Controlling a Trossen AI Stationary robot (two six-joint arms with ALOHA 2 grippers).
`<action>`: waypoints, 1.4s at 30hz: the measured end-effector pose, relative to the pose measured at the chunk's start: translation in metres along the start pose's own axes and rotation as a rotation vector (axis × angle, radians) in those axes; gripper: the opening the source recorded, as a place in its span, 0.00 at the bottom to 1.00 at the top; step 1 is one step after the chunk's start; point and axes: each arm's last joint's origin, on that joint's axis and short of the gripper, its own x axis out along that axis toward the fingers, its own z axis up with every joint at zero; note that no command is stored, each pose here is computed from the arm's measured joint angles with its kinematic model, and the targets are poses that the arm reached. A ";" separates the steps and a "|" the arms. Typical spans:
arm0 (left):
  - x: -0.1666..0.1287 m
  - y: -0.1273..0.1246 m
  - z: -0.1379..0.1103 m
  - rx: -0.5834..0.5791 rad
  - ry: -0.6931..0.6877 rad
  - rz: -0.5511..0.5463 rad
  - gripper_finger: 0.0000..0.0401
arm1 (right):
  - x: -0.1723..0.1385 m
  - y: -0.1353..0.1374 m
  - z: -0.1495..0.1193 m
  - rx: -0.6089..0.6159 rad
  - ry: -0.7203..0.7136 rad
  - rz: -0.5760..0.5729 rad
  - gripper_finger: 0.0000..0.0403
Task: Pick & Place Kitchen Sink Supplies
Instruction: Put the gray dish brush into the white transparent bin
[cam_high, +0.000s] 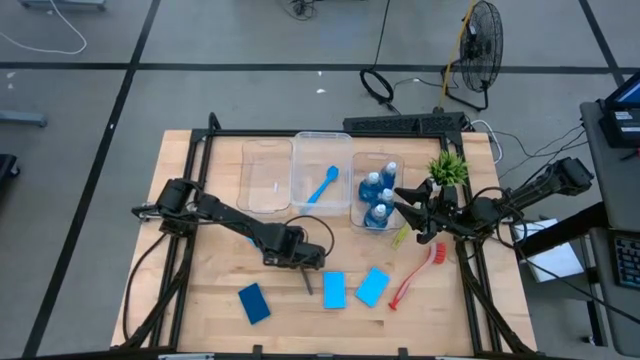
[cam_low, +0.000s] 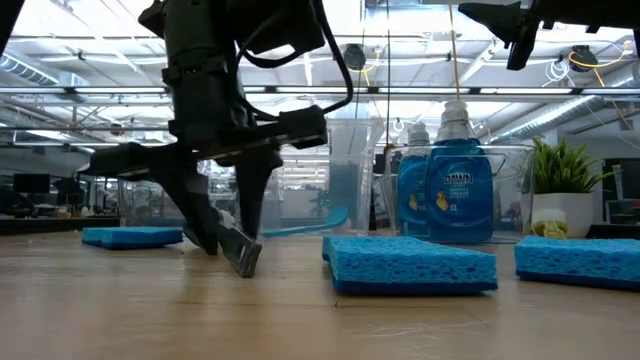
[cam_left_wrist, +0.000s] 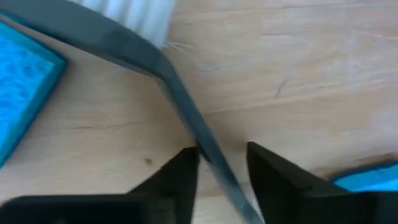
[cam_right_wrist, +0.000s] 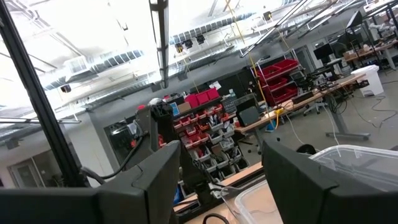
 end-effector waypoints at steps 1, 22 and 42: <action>0.000 0.001 0.000 0.000 -0.002 0.006 0.29 | 0.000 0.000 0.000 0.000 0.000 0.000 0.53; -0.025 0.010 -0.026 0.075 -0.034 -0.052 0.05 | 0.000 0.000 0.000 0.000 0.000 0.000 0.53; -0.172 -0.002 -0.044 0.905 -0.362 -0.841 0.05 | 0.000 -0.001 -0.003 -0.021 0.026 -0.005 0.53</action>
